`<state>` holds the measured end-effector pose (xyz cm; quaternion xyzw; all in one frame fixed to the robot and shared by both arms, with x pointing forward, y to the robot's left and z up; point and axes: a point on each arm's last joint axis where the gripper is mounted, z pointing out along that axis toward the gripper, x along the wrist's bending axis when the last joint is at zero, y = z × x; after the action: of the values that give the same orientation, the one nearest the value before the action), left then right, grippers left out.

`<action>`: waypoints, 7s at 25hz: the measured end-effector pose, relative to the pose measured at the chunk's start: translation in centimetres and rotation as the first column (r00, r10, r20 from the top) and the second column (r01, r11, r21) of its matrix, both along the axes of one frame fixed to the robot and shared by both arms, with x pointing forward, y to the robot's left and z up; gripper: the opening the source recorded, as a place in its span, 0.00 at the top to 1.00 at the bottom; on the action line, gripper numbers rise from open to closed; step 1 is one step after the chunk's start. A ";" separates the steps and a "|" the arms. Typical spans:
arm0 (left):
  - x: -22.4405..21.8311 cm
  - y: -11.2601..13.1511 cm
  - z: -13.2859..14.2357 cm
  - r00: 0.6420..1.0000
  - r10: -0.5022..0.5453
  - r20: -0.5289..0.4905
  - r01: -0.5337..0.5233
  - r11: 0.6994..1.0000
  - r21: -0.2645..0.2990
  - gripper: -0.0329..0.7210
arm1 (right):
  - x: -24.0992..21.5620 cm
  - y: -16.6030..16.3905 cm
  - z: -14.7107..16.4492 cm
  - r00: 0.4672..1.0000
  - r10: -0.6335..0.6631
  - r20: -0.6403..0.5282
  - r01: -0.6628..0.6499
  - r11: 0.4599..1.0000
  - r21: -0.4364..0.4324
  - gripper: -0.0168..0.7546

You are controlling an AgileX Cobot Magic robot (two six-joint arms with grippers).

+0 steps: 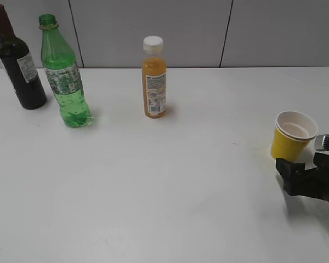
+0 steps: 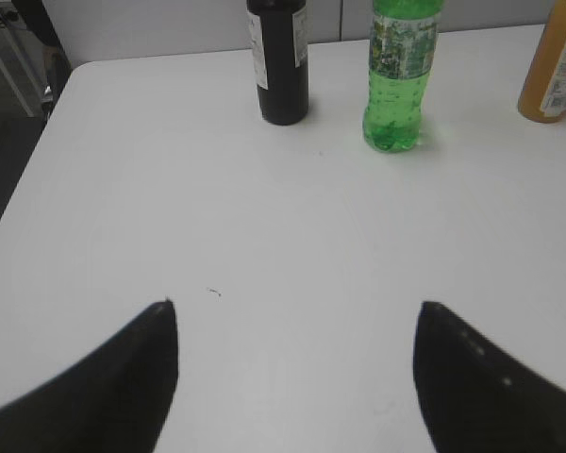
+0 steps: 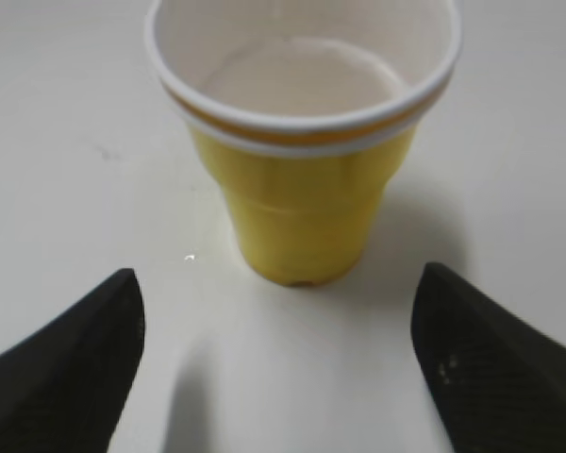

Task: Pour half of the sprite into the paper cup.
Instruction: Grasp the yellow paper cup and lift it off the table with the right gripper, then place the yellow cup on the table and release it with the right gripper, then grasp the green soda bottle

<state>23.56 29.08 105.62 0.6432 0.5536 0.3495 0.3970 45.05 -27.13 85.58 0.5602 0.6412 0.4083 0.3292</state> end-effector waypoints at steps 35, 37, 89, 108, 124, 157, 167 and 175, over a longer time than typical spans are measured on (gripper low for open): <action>0.0 0.0 0.0 1.000 0.000 0.000 0.000 1.000 0.000 0.17 | 5.8 0.2 -3.7 0.998 -0.045 0.048 0.044 0.999 0.007 0.15; 0.0 0.0 0.0 1.000 0.000 0.000 0.000 1.000 0.000 0.17 | 5.9 0.2 -3.9 0.998 -0.044 0.053 0.044 0.999 0.009 0.16; 0.0 0.0 0.0 1.000 0.000 0.000 0.000 1.000 0.000 0.17 | 4.3 6.8 1.9 0.677 0.704 0.213 -0.721 0.693 0.001 0.40; 0.0 0.0 0.0 1.000 0.000 0.000 0.000 1.000 0.000 0.17 | 7.5 16.3 -0.9 0.285 0.927 0.244 -0.957 0.291 0.011 0.40; 0.0 0.0 0.0 1.000 0.000 0.000 0.000 1.000 0.000 0.17 | 9.1 17.5 -3.8 0.257 0.951 0.173 -0.966 0.260 0.008 0.40; 0.0 0.0 0.0 1.000 0.000 0.000 0.000 1.000 0.000 0.17 | 7.2 12.2 -3.9 0.381 0.921 0.084 -0.925 0.380 0.022 0.12; 0.0 0.0 0.0 1.000 0.000 0.000 0.000 1.000 0.000 0.17 | 7.0 6.8 0.2 0.659 0.741 0.132 -0.745 0.666 -0.020 0.17; 0.0 0.0 0.0 1.000 0.000 0.000 0.000 1.000 0.000 0.17 | 9.3 3.4 4.9 0.870 0.420 0.257 -0.420 0.906 -0.060 0.20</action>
<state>23.56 29.08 105.62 0.6432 0.5536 0.3495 0.3970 54.37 -23.69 90.49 0.3478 0.6983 0.5402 0.3156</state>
